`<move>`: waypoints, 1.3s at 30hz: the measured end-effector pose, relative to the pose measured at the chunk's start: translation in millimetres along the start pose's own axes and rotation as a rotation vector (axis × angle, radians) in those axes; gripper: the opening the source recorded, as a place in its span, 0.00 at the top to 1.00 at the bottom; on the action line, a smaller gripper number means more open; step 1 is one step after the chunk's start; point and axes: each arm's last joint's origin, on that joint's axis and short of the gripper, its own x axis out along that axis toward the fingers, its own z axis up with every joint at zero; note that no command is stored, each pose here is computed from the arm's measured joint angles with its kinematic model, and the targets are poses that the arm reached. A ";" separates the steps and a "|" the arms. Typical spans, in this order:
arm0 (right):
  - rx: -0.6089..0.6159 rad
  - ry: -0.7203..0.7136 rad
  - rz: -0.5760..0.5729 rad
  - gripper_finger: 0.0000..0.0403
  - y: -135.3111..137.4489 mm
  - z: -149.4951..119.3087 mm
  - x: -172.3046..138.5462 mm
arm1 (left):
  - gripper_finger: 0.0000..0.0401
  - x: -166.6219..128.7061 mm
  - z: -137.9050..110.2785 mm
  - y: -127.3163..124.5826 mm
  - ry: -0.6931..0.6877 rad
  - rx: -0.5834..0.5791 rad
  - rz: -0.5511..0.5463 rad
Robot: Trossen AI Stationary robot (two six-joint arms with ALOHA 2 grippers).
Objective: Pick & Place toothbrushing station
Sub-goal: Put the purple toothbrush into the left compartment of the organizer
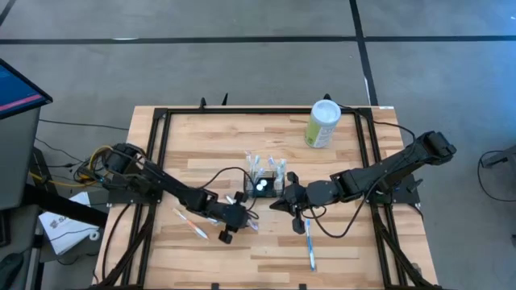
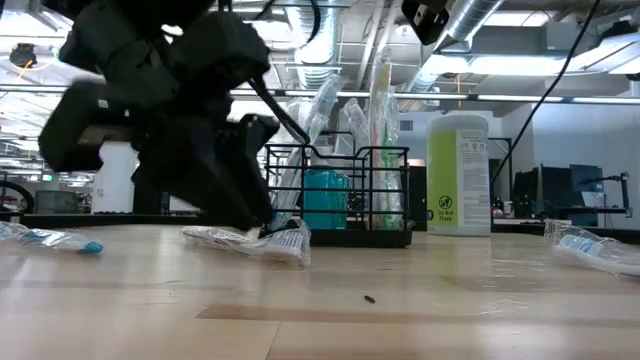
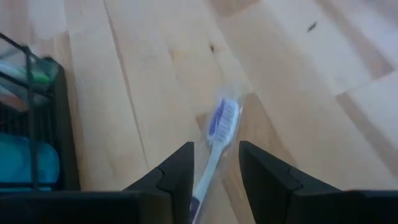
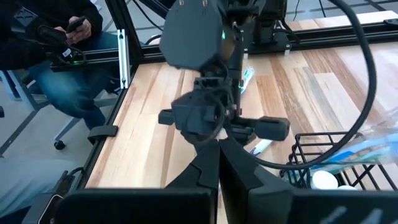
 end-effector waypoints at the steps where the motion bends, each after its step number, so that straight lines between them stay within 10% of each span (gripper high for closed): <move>1: 0.000 0.000 0.000 1.00 0.0 0.0 0.0 | 0.68 1.8 -2.3 -0.3 0.013 0.001 0.000; 15: 0.000 -0.002 0.000 1.00 0.0 0.2 0.0 | 0.65 9.5 -6.2 0.0 0.038 0.017 0.046; 39: 0.000 -0.001 0.000 1.00 0.0 0.0 0.0 | 1.00 8.3 -5.8 -5.1 0.033 -0.070 0.000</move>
